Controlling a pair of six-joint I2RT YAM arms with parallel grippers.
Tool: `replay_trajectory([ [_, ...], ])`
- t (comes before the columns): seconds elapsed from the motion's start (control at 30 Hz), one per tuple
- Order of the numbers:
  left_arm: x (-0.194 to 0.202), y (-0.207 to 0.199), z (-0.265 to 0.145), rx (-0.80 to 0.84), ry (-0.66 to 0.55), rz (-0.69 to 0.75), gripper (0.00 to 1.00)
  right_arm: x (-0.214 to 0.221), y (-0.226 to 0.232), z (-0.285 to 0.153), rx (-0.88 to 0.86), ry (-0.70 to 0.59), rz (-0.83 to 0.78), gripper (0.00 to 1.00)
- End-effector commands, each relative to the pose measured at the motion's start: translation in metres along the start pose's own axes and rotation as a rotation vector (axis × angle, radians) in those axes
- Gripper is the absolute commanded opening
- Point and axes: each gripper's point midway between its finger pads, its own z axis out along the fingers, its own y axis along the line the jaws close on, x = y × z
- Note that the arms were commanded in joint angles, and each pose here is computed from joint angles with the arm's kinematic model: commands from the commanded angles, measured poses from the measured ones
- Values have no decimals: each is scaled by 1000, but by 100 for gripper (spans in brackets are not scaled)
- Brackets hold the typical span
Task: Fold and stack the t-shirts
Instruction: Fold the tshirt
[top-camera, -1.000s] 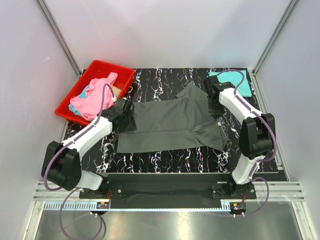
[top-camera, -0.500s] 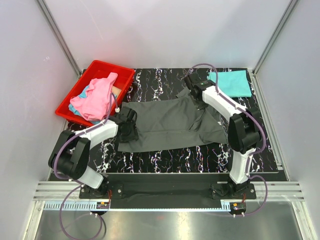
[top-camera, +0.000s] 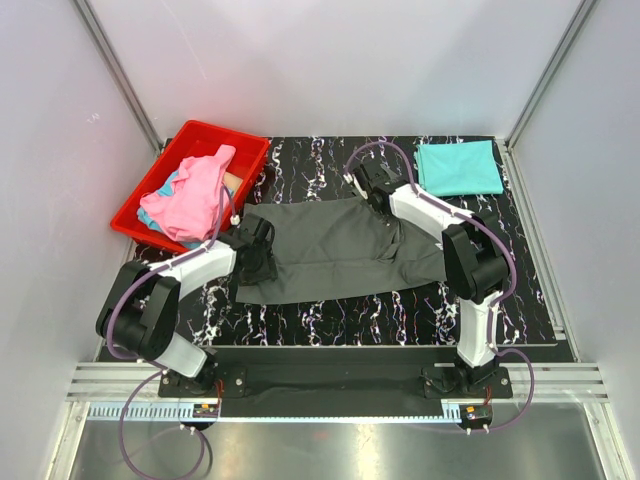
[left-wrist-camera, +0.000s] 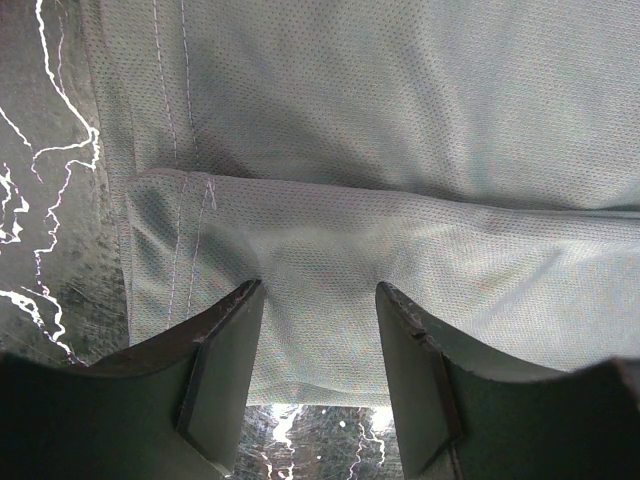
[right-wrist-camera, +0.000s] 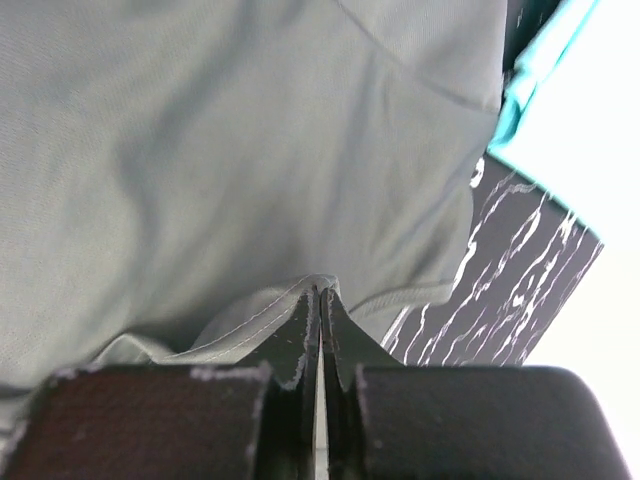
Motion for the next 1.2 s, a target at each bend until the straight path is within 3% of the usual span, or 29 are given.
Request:
replay_trajectory([
  [0.0,12,16,10,-61,15,-3,56,-39,-13,-19,16,-166,-34,4],
  [0.07,13,14,9,-56,14,0,56,-45,-3,-23,-30,-194,-56,8],
  [0.13,14,13,9,-56,16,3,56,-44,1,-22,-27,-189,-86,19],
  [0.2,14,12,9,-53,13,6,56,-45,0,-26,4,-186,-64,32],
  [0.23,13,10,8,-47,8,5,56,-45,-9,-30,50,-178,-27,44],
  [0.3,11,7,7,-32,4,2,56,-53,-29,-50,114,-183,163,54],
  [0.33,10,5,6,-24,0,4,56,-35,-35,-58,137,-100,206,61],
  [0.4,7,1,3,-11,-13,4,57,-33,-66,-83,199,-66,643,67],
  [0.43,5,1,2,-9,-21,4,57,12,-61,-90,181,130,733,68],
  [0.47,4,1,2,-14,-22,6,57,21,-56,-93,162,186,995,67],
  [0.5,3,1,2,-13,-26,10,57,45,-47,-87,69,314,1124,62],
  [0.6,0,-2,-1,0,-37,11,57,87,-19,-87,-16,517,1299,50],
  [0.7,-1,-4,-2,17,-49,6,57,145,-12,-81,79,705,1421,50],
  [0.8,-1,-5,-3,20,-46,12,57,175,-2,-69,-13,756,1582,50],
  [0.97,-1,-1,-6,9,-53,14,58,213,-37,-61,79,728,1762,53],
  [1.17,-2,1,-5,-8,-55,14,58,212,-34,-41,30,693,1867,53],
])
